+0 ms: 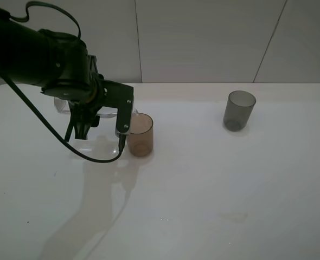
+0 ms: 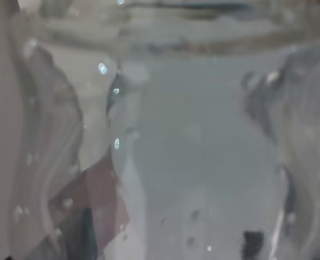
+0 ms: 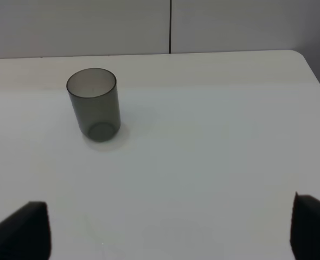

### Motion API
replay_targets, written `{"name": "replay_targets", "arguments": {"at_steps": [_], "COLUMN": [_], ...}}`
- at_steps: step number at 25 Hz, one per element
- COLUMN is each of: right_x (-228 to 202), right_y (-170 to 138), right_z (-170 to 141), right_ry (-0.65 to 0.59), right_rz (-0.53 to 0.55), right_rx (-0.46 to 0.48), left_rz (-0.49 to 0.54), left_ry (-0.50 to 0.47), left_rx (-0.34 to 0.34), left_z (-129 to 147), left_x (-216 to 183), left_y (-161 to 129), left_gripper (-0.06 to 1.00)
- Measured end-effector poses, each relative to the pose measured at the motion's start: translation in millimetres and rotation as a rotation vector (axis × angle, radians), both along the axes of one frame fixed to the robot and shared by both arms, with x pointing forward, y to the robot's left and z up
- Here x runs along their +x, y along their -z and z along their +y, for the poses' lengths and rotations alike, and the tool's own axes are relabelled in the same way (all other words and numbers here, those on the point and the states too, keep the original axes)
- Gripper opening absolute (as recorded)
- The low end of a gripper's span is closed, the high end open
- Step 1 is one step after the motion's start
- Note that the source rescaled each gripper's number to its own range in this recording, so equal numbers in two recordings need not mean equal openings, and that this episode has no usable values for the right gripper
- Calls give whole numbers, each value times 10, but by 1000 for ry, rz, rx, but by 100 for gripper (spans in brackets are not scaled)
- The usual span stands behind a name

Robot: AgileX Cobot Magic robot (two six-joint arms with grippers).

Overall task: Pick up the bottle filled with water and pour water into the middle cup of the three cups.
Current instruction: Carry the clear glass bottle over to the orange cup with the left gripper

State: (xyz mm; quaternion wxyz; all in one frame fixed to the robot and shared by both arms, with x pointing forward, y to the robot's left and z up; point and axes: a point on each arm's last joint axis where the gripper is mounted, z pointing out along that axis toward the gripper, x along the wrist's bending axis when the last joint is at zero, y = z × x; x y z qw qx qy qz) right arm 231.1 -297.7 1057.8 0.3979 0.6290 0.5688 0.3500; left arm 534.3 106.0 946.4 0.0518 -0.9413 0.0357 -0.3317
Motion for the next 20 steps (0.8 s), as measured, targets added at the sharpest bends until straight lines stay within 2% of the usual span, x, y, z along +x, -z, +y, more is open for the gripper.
{"name": "replay_targets", "arguments": {"at_steps": [20], "right_x": [0], "right_y": [0], "right_z": [0], "right_ry": [0], "right_rz": [0], "right_rx": [0], "left_rz": [-48], "left_ry": [54], "left_rx": [72], "left_z": [11], "left_x": [32], "left_y": [-34], "left_gripper": [1]}}
